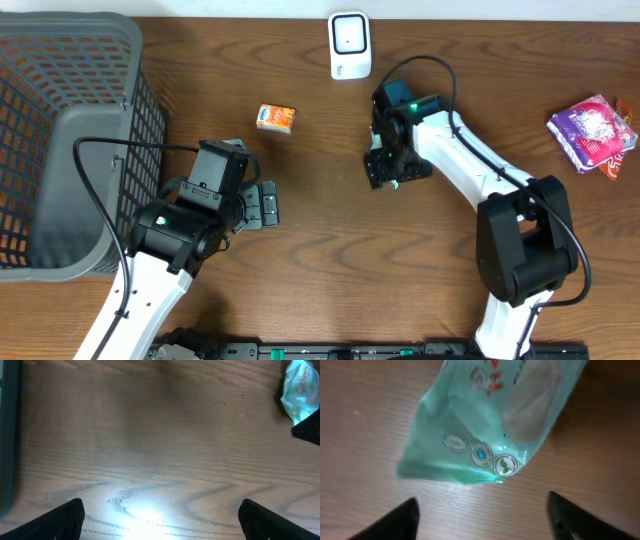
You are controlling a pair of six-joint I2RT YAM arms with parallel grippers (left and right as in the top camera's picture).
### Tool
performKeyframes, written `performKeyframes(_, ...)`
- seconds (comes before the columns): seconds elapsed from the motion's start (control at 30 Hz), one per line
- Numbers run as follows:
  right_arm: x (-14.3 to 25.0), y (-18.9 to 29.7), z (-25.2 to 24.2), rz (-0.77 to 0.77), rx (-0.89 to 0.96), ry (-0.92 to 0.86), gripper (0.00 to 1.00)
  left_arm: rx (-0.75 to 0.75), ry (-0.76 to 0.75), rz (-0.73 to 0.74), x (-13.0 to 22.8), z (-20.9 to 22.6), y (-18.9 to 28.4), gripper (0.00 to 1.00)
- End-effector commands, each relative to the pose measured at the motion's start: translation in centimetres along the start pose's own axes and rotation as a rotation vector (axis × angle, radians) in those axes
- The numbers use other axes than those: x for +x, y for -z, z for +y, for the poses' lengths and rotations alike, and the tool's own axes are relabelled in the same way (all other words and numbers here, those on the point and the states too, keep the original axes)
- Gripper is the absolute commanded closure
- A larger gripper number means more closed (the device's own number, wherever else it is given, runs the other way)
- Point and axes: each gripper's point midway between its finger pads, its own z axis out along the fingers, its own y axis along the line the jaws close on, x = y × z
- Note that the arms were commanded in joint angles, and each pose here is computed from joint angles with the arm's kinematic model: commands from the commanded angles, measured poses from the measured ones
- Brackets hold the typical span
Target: Scan the item barcode
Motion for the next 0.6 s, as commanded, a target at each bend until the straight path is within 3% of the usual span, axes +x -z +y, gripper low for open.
performKeyframes(0.0, -0.3, 0.1, 0.4, -0.005, -0.031, 0.001, 0.19, -0.008, -0.009, 0.000, 0.0, 0.2, 0.0, 0.02)
performKeyframes(0.13, -1.7, 0.9, -0.2, -0.050, -0.038, -0.046, 0.19, -0.008, -0.009, 0.000, -0.1, 0.2, 0.0, 0.02)
performKeyframes(0.27, -3.7, 1.5, -2.1, -0.115, -0.055, -0.223, 0.22, -0.008, -0.009, 0.000, -0.1, 0.2, 0.0, 0.02)
performKeyframes(0.57, -6.0, 0.7, -2.5, -0.133, -0.301, -0.337, 0.26, -0.008, -0.009, 0.000, 0.0, 0.2, 0.0, 0.02)
